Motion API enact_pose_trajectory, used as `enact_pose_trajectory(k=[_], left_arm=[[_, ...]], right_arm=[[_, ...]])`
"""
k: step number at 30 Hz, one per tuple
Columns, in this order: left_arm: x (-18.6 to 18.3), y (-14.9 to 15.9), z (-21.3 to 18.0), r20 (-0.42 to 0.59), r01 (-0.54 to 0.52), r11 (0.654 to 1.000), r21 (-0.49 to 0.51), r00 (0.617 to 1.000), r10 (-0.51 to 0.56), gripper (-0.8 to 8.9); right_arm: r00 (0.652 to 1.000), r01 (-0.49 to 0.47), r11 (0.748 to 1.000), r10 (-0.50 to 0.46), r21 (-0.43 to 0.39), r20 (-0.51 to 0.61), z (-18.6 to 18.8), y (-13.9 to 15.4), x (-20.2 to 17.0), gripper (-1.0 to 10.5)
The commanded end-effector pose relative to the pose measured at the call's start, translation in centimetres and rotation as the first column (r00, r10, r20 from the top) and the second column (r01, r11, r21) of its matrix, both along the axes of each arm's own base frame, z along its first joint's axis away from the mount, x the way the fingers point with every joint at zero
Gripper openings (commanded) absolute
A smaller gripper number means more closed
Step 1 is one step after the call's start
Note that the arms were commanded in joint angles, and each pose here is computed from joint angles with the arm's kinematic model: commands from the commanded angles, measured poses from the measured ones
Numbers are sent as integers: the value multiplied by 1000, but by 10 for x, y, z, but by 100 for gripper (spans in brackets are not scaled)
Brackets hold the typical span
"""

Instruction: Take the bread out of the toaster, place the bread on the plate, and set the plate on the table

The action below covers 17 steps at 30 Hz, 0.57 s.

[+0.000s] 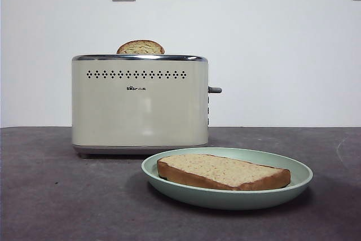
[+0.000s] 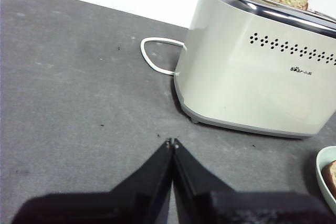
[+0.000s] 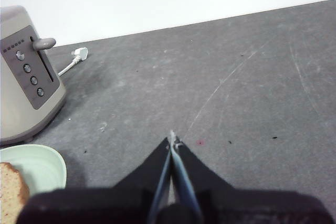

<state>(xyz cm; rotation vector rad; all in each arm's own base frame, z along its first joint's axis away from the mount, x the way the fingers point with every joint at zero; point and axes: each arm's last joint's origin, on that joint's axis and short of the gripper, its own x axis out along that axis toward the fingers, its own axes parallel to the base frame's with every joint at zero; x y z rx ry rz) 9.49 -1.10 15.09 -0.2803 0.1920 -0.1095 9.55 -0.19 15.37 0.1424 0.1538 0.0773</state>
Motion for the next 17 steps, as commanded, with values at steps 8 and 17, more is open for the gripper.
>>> enact_pose_trajectory(k=[8,17], left_arm=[[1,0,-4,-5,-2,1000,12,1000,2,-3],[1,0,-4,-5,-2,1000,12,1000,2,-3]], right_arm=[[999,3,1000,-3,-5,-44,-7,0,2,2],[999,3,1000,-3,-5,-44,-7,0,2,2]])
